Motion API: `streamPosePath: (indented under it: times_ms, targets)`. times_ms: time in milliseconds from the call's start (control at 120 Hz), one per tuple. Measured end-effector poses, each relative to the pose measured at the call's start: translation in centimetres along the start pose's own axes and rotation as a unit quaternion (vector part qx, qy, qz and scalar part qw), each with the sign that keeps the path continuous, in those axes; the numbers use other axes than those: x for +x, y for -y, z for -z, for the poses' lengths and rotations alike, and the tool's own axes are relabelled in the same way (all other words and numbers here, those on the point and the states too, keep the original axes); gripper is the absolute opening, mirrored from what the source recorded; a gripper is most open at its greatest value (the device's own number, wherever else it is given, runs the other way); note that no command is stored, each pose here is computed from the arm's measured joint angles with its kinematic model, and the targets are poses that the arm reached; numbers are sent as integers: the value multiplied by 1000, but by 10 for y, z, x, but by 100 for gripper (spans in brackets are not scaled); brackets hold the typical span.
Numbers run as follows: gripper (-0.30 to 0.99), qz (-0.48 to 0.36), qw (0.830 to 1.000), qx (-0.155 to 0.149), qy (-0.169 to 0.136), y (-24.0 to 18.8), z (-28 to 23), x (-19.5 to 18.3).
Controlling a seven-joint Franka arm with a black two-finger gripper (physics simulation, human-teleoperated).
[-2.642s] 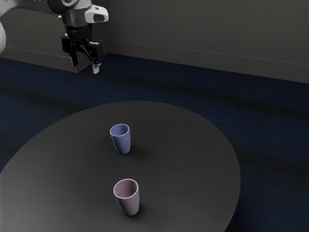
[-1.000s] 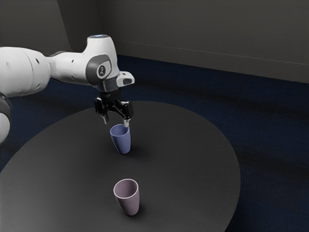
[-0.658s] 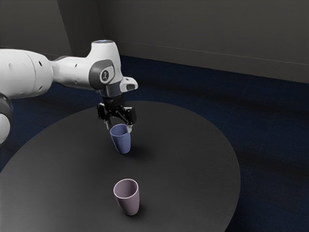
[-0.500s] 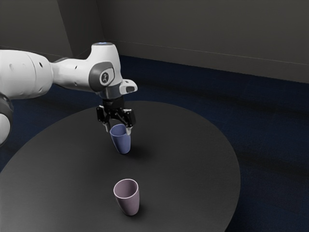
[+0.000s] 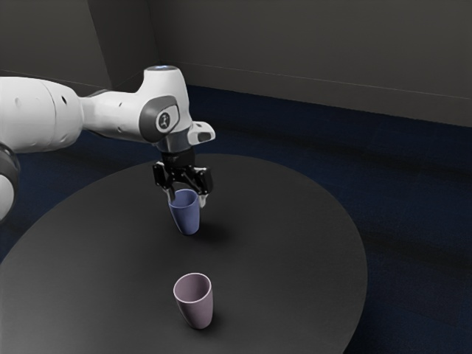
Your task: Place the left cup onto the right cup
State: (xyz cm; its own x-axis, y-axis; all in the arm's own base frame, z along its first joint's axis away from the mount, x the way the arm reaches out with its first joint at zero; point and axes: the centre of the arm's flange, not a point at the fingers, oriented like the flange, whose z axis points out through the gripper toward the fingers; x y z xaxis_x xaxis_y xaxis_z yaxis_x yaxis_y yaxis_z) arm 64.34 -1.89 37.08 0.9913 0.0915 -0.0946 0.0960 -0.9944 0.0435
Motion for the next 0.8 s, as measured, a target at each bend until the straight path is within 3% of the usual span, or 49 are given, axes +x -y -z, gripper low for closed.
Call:
streamPosePath:
  times_ms: [375,800]
  targets:
    - [64,-1,1000,6,-17,1,4,22]
    - [64,0,1000,9,-5,-1,-18,32]
